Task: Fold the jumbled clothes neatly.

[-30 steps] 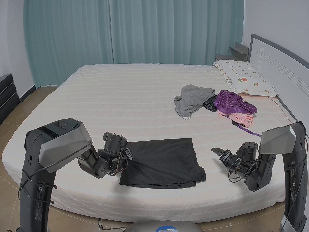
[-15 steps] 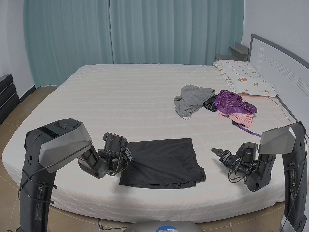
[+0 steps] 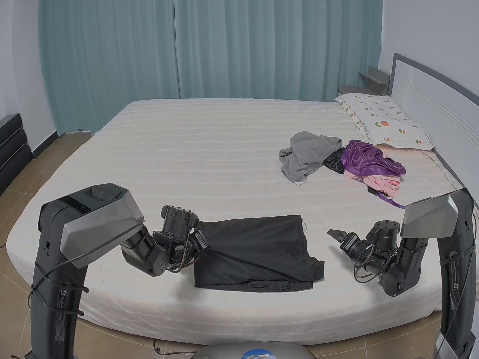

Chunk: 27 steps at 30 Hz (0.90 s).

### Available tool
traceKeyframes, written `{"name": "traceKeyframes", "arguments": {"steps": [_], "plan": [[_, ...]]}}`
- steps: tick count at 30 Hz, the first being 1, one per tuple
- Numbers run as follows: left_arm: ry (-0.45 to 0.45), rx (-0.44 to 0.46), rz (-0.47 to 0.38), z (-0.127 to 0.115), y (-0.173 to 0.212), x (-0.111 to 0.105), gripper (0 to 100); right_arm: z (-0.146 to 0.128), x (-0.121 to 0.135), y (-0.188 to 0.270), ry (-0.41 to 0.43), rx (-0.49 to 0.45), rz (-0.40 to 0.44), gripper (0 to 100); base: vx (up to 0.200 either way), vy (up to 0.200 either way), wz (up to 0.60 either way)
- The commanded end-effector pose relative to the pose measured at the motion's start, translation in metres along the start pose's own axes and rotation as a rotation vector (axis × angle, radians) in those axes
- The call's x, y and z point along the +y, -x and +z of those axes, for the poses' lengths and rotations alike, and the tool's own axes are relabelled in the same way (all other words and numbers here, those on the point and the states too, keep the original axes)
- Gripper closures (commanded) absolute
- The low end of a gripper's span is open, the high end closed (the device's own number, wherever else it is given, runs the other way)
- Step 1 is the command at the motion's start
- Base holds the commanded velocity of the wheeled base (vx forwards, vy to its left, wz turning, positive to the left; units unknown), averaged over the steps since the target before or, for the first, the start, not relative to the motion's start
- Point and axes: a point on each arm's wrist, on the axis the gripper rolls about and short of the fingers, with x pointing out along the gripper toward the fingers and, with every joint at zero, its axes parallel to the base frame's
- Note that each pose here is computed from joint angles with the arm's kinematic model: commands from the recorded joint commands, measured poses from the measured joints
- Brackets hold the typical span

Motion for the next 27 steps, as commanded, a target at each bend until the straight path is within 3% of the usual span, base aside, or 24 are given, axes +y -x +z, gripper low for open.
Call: {"name": "traceKeyframes", "arguments": {"steps": [1, 27], "plan": [[0.002, -0.002, 0.0, 0.0005, 0.0001, 0.0001, 100, -0.0005, -0.0003, -0.0002, -0.002, 0.002, -0.001, 0, 0.0, 0.2, 0.0], [0.002, -0.003, -0.001, 0.0008, 0.0, -0.0003, 100, -0.0005, -0.0003, -0.0002, 0.0, 0.002, -0.001, 0, 0.0, 0.2, 0.0]]}}
